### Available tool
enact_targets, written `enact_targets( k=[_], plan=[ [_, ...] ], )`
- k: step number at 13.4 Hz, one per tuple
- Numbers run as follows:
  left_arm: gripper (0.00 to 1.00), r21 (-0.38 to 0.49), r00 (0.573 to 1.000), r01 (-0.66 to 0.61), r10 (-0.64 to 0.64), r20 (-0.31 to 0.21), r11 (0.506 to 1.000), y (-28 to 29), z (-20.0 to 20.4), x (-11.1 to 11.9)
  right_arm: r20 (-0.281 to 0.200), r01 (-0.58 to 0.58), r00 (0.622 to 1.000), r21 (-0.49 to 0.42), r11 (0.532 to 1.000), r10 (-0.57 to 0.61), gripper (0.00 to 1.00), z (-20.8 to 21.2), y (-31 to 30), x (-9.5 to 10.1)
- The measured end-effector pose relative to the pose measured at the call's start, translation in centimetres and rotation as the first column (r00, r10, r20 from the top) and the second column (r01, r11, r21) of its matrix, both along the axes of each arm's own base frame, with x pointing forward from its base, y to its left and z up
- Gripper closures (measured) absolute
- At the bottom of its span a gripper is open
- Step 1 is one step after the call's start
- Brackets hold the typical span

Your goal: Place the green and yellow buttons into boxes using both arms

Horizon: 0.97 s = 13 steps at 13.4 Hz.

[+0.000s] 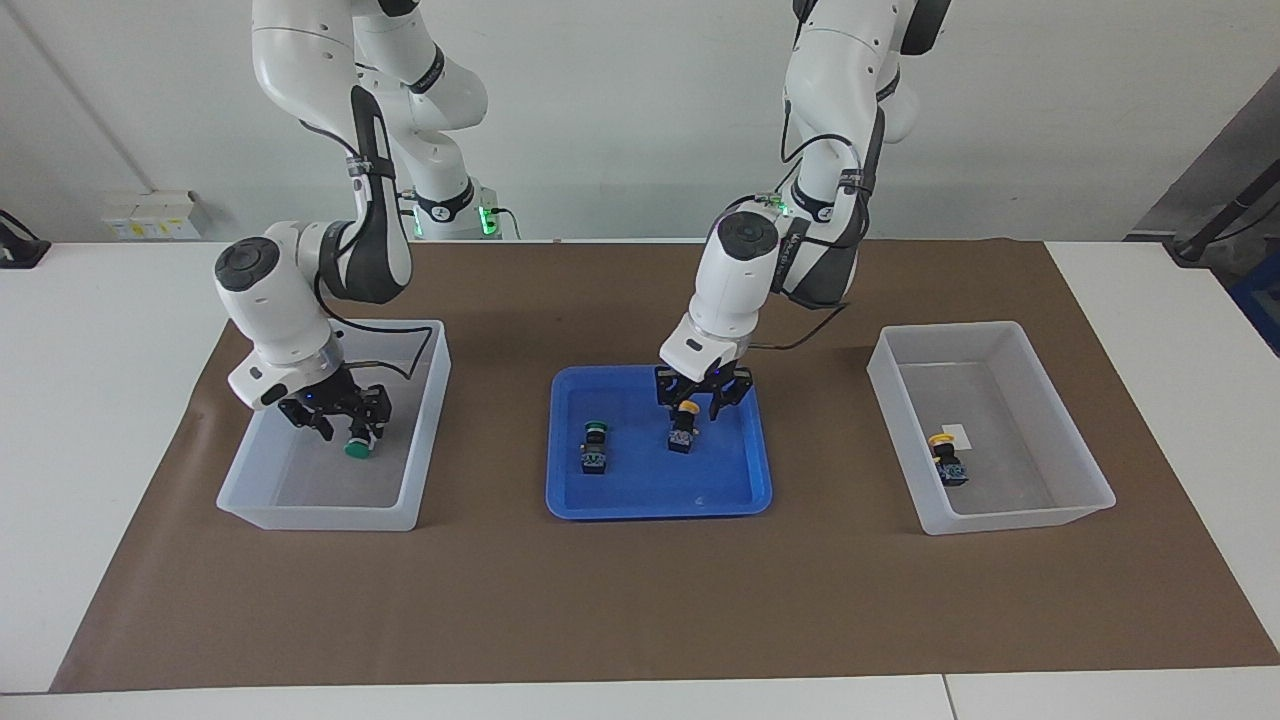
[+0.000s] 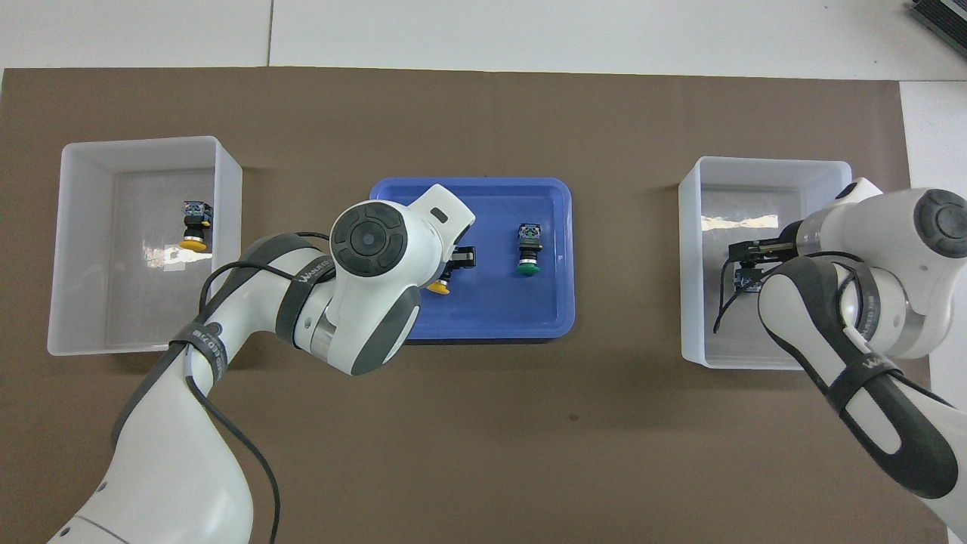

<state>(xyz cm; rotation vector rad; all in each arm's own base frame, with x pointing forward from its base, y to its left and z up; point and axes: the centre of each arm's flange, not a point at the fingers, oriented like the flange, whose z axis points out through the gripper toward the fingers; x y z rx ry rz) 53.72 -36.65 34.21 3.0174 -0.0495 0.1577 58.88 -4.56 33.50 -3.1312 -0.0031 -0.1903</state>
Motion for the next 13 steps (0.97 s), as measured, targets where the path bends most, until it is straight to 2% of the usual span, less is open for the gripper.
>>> enact_targets(
  k=[1, 3, 6, 9, 10, 12, 13],
  plan=[
    [0.35, 0.001, 1.000, 0.004, -0.004, -0.002, 1.000, -0.3, -0.5, -0.1, 0.027, 0.035, 0.999, 0.005, 0.999, -0.035, 0.00, 1.3, 0.4, 0.6],
    [0.35, 0.001, 1.000, 0.014, -0.014, -0.001, 1.000, -0.7, -1.1, -0.5, 0.053, 0.099, 0.994, 0.026, 0.995, -0.100, 0.00, 5.0, 2.4, 1.6],
    [0.35, 0.001, 0.999, 0.032, -0.032, 0.010, 0.999, -1.1, -2.9, -1.7, 0.019, 0.118, 0.993, 0.041, 0.992, -0.119, 0.00, 12.2, 4.0, 1.9],
    [0.36, 0.010, 0.998, 0.053, -0.053, 0.024, 0.999, -1.3, -4.7, -2.3, -0.012, 0.108, 0.994, 0.007, 0.994, -0.108, 0.00, 19.7, 3.3, 0.5],
    [0.40, 0.014, 0.998, 0.056, -0.056, 0.027, 0.998, -1.2, -4.7, -2.3, -0.024, 0.108, 0.994, 0.005, 0.994, -0.108, 0.00, 22.0, 3.2, -0.3],
    [0.65, 0.016, 0.998, 0.057, -0.057, 0.032, 0.998, -1.1, -4.6, -2.1, -0.053, 0.107, 0.993, -0.003, 0.994, -0.107, 0.00, 25.1, 3.0, -1.9],
    [0.67, 0.016, 0.998, 0.057, -0.058, 0.032, 0.998, -1.1, -4.6, -2.1, -0.068, 0.106, 0.992, -0.019, 0.994, -0.107, 0.00, 26.6, 2.8, -2.7]
  ],
)
